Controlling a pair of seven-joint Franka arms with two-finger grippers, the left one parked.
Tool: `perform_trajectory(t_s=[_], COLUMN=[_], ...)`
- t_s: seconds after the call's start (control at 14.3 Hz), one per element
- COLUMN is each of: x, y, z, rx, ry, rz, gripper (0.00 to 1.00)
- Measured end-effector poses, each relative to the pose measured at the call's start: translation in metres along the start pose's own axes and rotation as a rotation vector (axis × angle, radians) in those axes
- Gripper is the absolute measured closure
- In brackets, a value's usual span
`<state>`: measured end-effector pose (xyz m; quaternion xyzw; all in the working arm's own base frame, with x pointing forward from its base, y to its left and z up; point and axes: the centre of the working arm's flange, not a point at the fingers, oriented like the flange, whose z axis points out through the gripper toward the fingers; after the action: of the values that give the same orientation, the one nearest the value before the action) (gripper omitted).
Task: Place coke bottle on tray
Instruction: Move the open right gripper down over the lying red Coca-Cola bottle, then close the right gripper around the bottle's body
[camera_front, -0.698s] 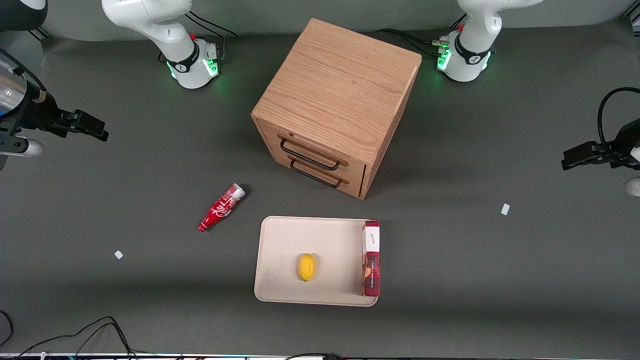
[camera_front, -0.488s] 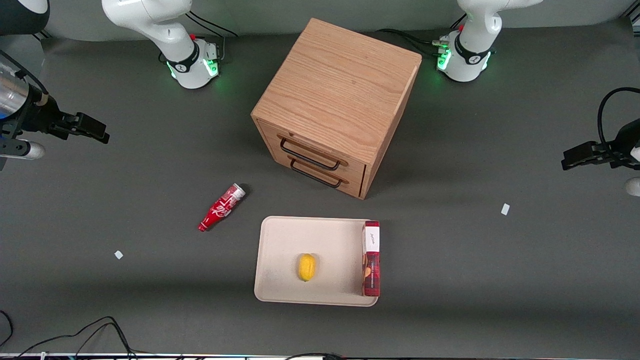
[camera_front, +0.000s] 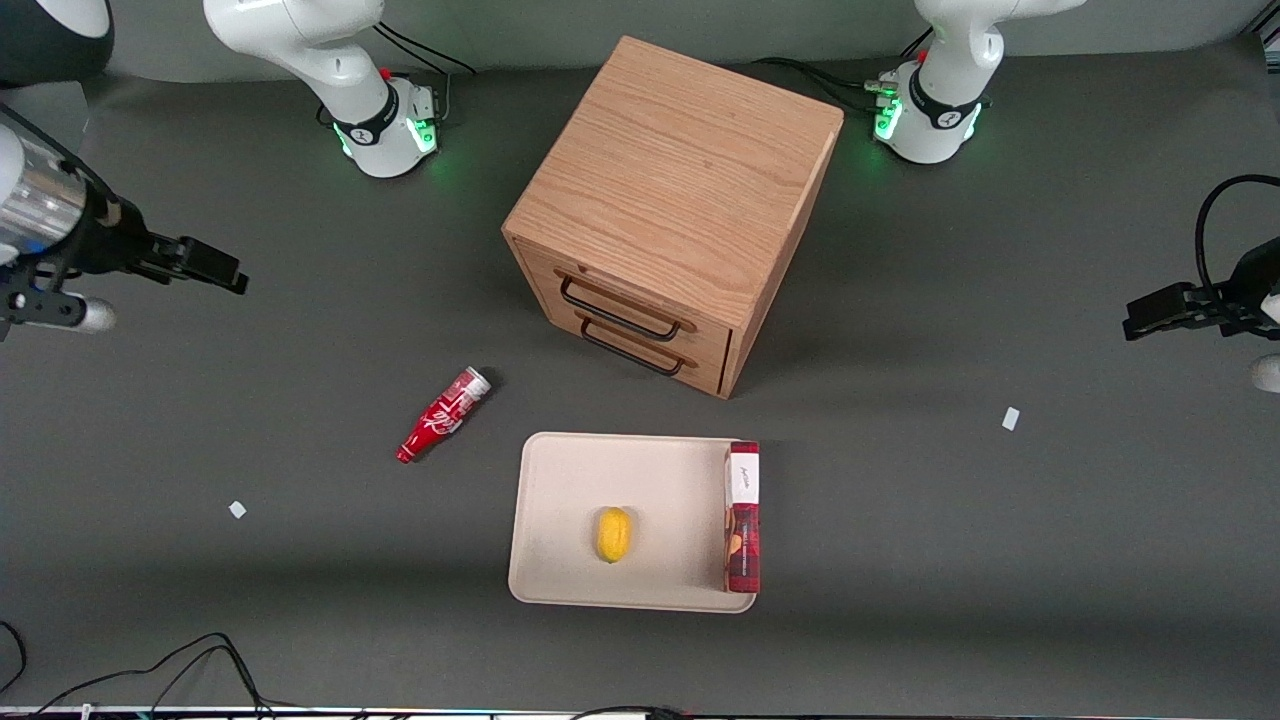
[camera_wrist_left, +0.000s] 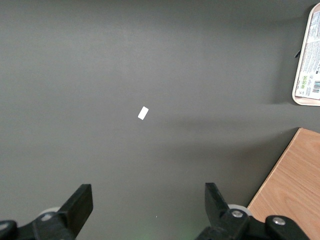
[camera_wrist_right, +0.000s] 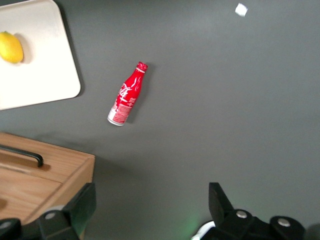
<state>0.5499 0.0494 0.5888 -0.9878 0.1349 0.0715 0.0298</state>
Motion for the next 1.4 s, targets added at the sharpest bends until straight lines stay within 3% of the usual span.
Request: perform_trajectory(t_s=[0.28, 0.77, 0.98, 1.4], x=[0.030, 0.032, 0.033, 0.051], y=[-0.039, -0.095, -0.106, -0.106], z=[0.066, 0.211, 0.273, 0.358], rx=[-0.013, -0.006, -0.027, -0.036], ry=[-0.012, 0.034, 0.069, 0.072], rz=[0.179, 0.387, 0.440, 0.490], gripper=[0.00, 0.00, 0.00, 0.00])
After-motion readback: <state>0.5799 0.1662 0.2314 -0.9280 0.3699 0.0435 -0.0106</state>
